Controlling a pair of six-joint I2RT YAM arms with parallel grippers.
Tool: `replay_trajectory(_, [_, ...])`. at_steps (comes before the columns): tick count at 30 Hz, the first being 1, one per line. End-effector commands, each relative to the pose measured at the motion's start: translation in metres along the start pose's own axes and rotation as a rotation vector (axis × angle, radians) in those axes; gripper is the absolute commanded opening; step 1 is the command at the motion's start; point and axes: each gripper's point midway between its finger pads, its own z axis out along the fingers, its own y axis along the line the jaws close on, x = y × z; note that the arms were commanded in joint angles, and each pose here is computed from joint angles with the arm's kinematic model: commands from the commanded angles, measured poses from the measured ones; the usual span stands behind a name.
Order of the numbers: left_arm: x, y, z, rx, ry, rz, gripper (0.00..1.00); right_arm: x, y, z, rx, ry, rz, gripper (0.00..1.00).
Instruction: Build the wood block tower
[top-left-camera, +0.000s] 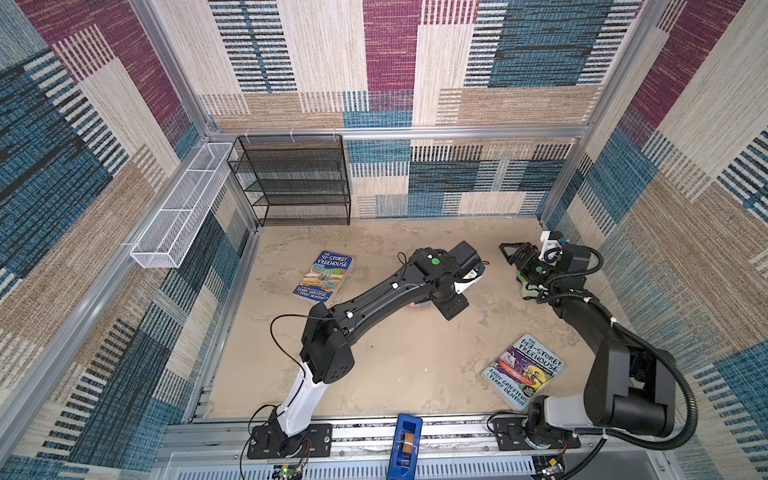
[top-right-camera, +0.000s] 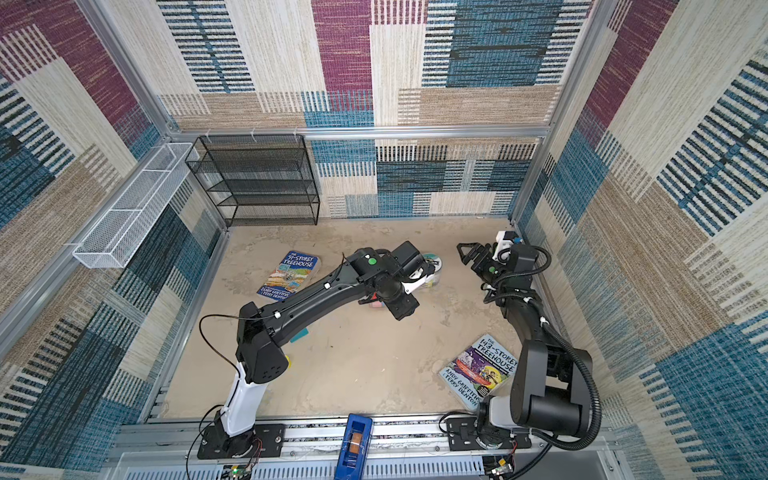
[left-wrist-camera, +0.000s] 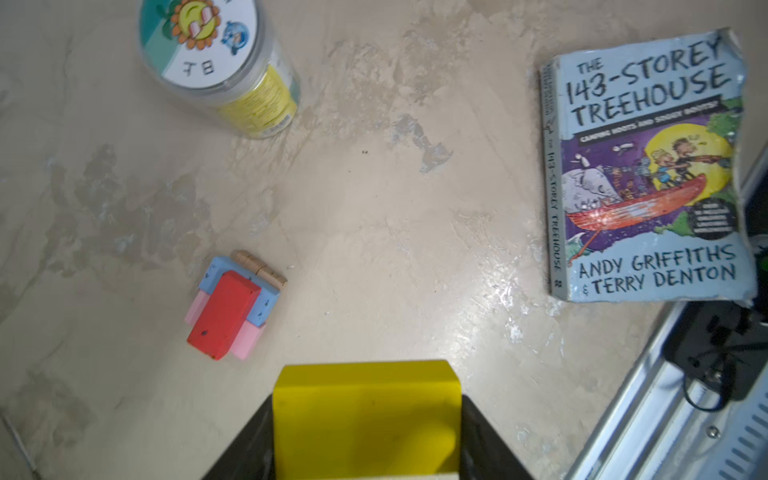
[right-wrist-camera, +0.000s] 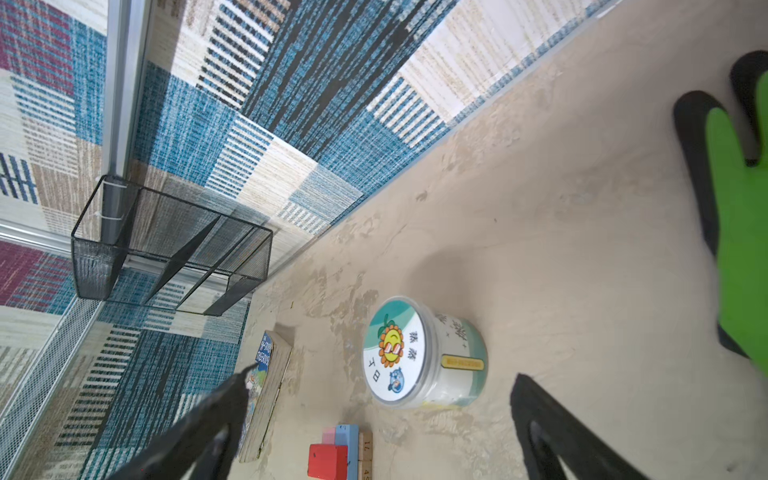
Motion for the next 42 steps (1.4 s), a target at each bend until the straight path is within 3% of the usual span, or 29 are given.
replay_trajectory(1, [0.012,0.018,-0.009,-0.060,0.030,-0.159,0.37,-0.003,0.012,0.006,-0.019,-0.011,-0.018,1.00])
replay_trajectory(11, [0.018,0.073,-0.002,-0.108,0.023,-0.543,0.25,0.010,0.052,0.022,-0.127,-0.005,-0.014,1.00])
replay_trajectory(19, [0.026,0.098,0.014,-0.164,0.025,-0.763,0.25,0.016,0.072,0.022,-0.187,-0.016,0.000,1.00])
replay_trajectory(32, [0.029,0.111,0.053,-0.246,0.042,-0.951,0.22,0.020,0.087,0.001,-0.178,-0.080,-0.014,1.00])
replay_trajectory(42, [0.027,0.116,0.063,-0.282,0.030,-0.985,0.23,0.023,0.087,-0.009,-0.179,-0.097,-0.019,1.00])
